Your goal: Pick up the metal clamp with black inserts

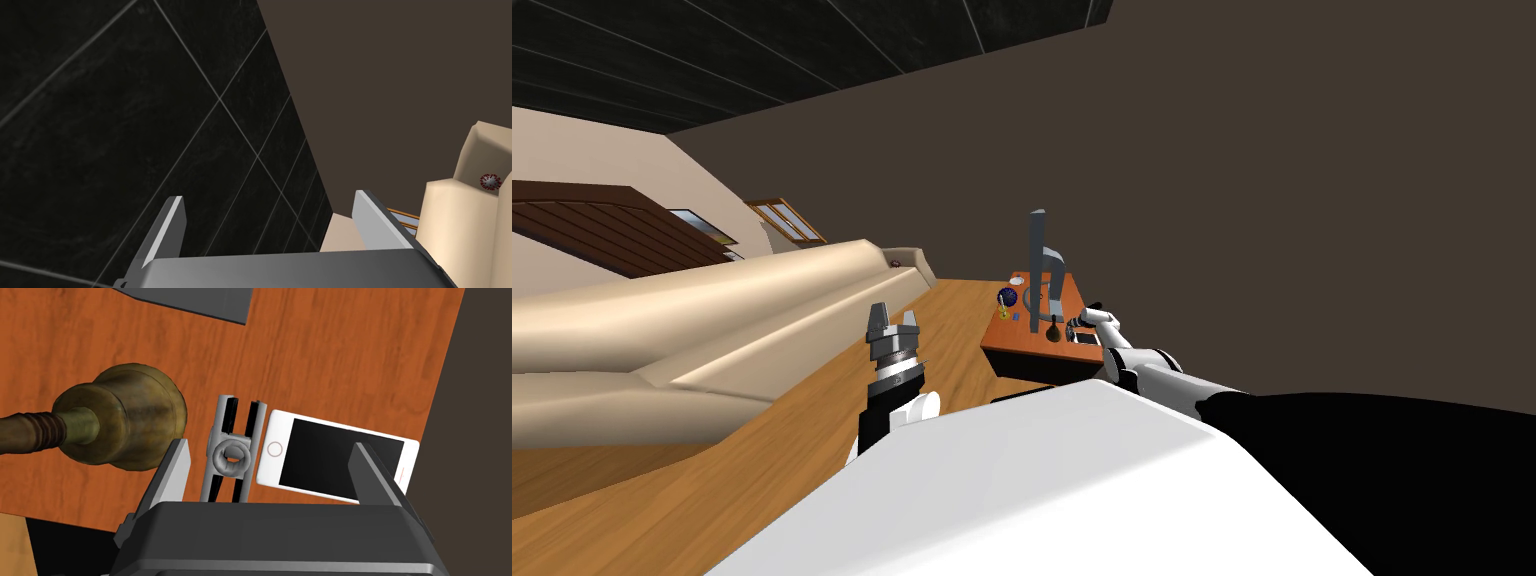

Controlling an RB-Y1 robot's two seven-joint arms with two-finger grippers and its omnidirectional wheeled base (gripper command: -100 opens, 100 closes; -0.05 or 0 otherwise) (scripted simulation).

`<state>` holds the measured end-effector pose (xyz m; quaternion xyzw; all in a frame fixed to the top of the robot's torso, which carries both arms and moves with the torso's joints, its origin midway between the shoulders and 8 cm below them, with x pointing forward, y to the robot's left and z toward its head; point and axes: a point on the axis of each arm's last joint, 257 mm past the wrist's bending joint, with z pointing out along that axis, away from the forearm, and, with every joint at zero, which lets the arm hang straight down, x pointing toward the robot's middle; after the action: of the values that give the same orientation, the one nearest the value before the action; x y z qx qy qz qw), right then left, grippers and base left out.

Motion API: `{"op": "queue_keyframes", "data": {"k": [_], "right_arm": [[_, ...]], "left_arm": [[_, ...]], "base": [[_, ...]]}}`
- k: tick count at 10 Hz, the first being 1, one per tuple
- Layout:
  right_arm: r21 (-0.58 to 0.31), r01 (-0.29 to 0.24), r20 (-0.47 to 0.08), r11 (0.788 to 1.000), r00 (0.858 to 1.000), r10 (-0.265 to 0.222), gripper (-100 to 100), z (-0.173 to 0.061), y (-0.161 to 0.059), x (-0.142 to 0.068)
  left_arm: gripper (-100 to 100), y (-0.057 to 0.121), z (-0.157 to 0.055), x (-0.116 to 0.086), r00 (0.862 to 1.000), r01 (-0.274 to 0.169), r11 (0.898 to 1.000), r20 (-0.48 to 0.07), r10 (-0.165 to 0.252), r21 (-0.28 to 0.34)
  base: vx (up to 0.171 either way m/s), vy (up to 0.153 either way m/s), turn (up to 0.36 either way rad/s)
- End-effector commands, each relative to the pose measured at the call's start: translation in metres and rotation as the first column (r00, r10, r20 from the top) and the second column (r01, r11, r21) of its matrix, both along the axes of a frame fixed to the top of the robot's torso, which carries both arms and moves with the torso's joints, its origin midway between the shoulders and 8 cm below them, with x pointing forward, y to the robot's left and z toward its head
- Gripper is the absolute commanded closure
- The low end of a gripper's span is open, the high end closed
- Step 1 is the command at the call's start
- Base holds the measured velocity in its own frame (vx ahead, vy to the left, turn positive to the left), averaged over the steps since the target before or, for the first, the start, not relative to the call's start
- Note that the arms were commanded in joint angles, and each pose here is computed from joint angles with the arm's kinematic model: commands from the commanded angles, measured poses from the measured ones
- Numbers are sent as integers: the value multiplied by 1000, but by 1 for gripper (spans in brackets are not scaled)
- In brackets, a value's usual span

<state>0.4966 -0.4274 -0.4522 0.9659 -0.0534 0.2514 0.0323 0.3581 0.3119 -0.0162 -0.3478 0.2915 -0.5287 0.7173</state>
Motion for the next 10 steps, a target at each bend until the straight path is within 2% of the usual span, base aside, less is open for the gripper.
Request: {"op": "queue_keyframes", "data": {"k": [1, 3, 4, 6, 7, 9, 10], "right_arm": [[29, 19, -39, 999, 999, -18, -100, -11, 5, -10], [105, 77, -132, 991, 989, -63, -100, -27, 17, -30], [105, 77, -134, 991, 989, -63, -100, -27, 17, -31], [158, 128, -212, 979, 973, -93, -100, -38, 28, -49], [158, 128, -212, 979, 973, -93, -100, -38, 28, -49], [188, 165, -267, 968, 957, -112, -100, -45, 34, -63], [188, 165, -267, 968, 957, -112, -100, -45, 34, -63]], "left_arm": [[0, 0, 0, 0, 1000, 0, 1000, 0, 0, 0], [0, 0, 0, 0, 1000, 0, 1000, 0, 0, 0], [0, 0, 0, 0, 1000, 0, 1000, 0, 0, 0], [0, 0, 0, 0, 1000, 0, 1000, 0, 0, 0], [0, 0, 0, 0, 1000, 0, 1000, 0, 0, 0], [0, 0, 0, 0, 1000, 0, 1000, 0, 0, 0], [0, 0, 0, 0, 1000, 0, 1000, 0, 0, 0]], "base": [[22, 1, 0], [42, -7, 1], [40, -2, -4], [44, -3, -3], [42, -6, 1], [46, -10, -7], [0, 7, -16]]}}
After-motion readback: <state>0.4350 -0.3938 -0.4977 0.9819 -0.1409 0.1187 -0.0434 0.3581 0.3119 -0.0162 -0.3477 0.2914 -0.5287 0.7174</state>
